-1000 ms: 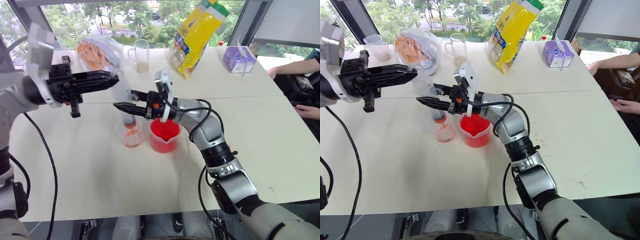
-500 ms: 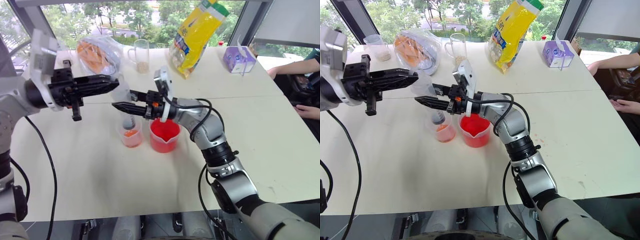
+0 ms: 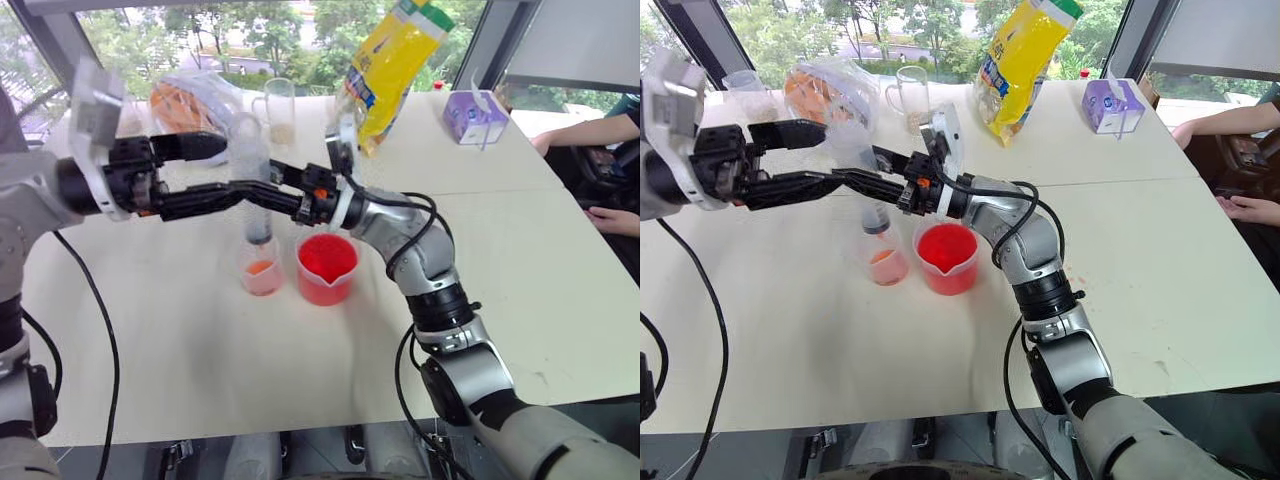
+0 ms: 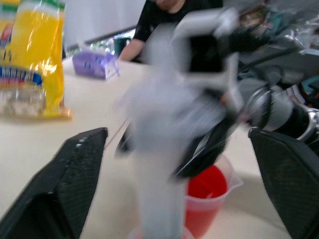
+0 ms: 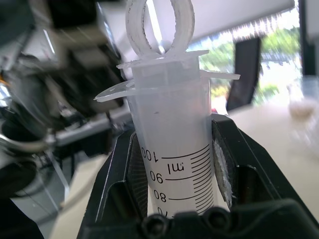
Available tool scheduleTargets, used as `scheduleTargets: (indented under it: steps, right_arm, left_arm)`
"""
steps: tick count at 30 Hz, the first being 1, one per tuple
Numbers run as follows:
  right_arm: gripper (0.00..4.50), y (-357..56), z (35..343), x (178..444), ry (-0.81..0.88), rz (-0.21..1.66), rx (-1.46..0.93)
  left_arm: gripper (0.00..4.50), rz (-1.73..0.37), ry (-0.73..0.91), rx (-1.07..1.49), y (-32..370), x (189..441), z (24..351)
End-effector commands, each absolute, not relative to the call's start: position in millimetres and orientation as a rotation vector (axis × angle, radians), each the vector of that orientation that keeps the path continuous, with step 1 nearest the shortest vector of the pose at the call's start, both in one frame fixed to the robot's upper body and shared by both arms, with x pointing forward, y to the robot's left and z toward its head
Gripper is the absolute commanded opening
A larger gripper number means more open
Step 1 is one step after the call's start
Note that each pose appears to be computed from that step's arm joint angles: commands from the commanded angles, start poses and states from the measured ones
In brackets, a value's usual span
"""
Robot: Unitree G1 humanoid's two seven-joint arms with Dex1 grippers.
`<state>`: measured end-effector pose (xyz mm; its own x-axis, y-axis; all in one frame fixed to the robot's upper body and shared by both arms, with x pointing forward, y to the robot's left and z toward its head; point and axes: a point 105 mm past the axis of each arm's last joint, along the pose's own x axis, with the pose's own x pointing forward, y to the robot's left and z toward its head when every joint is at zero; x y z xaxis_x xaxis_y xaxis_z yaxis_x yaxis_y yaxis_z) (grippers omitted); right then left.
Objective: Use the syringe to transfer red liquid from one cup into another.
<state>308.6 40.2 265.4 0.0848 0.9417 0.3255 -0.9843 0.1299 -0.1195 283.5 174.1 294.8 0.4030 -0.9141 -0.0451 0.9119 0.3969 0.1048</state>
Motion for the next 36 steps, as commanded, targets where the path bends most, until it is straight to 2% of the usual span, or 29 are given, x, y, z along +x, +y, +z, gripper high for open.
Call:
scheduleTargets:
  steps: [1,7,12,14,18,20,23,27,32,36]
  right_arm:
    - [1.41,41,280,299,-0.423,1.468,0.153]
    - [1.41,37,285,304,-0.430,1.442,0.170]
    - [1.41,10,324,318,-0.425,1.333,0.191]
    - [1.41,-9,334,335,-0.362,1.219,0.148]
    - [1.41,-53,355,358,-0.166,1.038,0.231]
    - [1.41,-78,346,368,0.007,0.908,0.199]
    - [1.41,-99,330,372,0.170,0.785,0.148]
    - [1.41,-147,270,374,0.532,0.544,0.027]
    - [1.41,-172,214,374,0.744,0.435,0.070]
    - [1.41,-179,182,374,0.835,0.374,0.113]
  left_arm:
    - [4.42,-1.077,-0.082,0.157,195,278,316]
    - [4.42,-1.058,-0.077,0.168,201,276,315]
    - [4.42,-1.096,-0.075,0.156,190,276,305]
    - [4.42,-1.119,-0.070,0.150,184,276,298]
    - [4.42,-1.164,-0.060,0.145,172,276,284]
    - [4.42,-1.187,-0.057,0.145,166,275,278]
    - [4.42,-1.198,-0.055,0.150,163,275,273]
    - [4.42,-1.226,-0.070,0.145,155,275,269]
    - [4.42,-1.245,-0.079,0.153,148,274,268]
    - [4.42,-1.248,-0.082,0.155,146,273,270]
